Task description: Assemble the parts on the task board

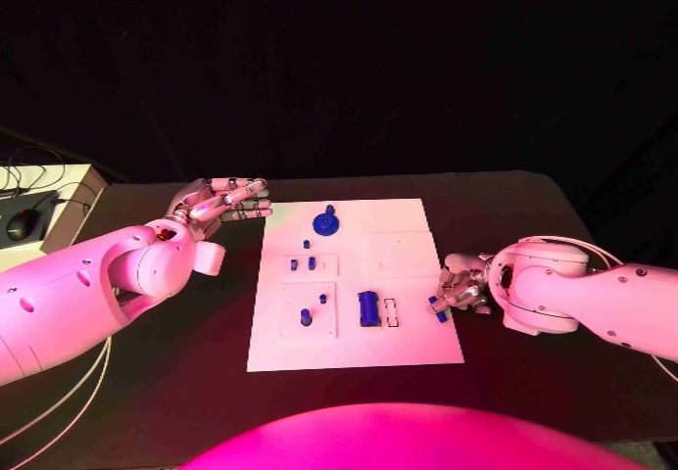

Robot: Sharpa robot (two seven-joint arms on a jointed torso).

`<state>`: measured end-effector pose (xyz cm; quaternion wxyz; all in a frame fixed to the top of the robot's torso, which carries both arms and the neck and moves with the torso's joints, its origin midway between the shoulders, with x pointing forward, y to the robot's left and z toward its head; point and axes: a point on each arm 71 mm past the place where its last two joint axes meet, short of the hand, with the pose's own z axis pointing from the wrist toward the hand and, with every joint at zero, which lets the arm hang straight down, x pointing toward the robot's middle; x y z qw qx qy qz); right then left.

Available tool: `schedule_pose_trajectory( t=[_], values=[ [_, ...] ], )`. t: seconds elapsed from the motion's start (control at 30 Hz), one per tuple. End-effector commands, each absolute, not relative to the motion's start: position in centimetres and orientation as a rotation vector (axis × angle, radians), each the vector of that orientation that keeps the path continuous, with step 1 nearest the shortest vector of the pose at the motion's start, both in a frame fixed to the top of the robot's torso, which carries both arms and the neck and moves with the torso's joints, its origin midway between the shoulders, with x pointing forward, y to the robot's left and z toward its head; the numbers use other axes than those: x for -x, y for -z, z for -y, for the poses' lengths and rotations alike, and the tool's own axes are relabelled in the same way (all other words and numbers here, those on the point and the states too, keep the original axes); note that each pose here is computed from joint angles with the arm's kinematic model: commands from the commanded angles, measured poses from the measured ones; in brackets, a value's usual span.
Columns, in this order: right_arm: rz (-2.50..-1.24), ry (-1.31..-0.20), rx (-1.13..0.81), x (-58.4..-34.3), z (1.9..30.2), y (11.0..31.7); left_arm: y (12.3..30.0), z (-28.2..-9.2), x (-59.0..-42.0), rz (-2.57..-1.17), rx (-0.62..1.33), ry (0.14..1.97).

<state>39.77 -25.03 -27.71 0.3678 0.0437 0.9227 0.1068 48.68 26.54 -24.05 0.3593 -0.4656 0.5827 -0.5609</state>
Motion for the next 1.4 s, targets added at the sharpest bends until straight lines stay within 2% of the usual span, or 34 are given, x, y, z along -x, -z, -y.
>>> schedule_pose_trajectory(
  t=[0.03, 0.4, 0.63, 1.4],
  values=[
    [-2.403, -0.331, -0.217, -39.5, 24.8, 27.8, 24.0, -26.4, -48.6, -1.503, 1.197, 1.464],
    [-2.372, -0.404, -0.302, -39.9, 23.9, 26.2, 24.0, -26.3, -48.6, -1.503, 1.196, 1.467],
    [-2.358, -0.449, -0.364, -39.9, 23.1, 25.9, 24.0, -26.3, -48.6, -1.503, 1.196, 1.467],
    [-2.429, -0.5, -0.373, -40.0, 20.1, 27.7, 23.9, -26.1, -48.6, -1.506, 1.194, 1.475]
  ],
)
